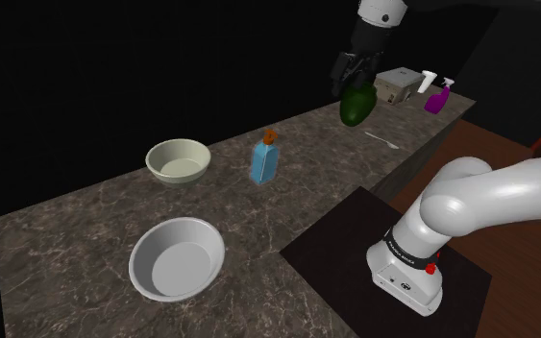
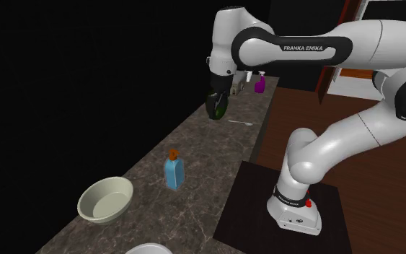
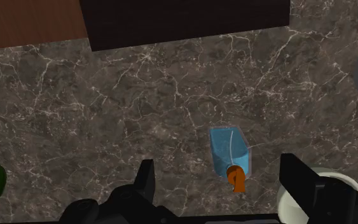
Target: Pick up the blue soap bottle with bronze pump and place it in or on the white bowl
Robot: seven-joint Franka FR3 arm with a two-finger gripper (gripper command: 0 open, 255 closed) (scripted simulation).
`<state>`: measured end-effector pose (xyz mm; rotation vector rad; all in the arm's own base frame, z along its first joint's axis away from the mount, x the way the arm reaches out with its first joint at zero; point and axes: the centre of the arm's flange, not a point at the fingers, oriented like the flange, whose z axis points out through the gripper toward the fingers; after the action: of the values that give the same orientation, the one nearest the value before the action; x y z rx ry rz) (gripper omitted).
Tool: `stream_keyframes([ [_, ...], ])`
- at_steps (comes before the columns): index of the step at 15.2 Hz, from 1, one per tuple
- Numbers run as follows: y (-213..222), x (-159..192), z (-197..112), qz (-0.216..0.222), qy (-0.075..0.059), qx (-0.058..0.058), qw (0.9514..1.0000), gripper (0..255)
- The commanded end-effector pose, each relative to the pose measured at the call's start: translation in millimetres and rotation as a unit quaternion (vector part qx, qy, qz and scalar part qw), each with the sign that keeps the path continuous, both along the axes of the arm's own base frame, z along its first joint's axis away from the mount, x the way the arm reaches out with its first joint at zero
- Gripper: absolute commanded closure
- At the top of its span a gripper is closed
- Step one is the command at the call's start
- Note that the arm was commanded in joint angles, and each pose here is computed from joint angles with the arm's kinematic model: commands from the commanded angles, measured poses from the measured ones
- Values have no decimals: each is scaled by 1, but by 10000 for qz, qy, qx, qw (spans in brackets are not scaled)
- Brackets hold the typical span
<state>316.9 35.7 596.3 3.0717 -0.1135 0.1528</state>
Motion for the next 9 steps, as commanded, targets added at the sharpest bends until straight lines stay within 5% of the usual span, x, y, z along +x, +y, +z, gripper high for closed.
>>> stream_keyframes([
  [1, 0, 0, 0, 0, 0, 0, 10000, 0],
  [9, 13, 79, -73, 93, 164, 113, 9998, 0],
])
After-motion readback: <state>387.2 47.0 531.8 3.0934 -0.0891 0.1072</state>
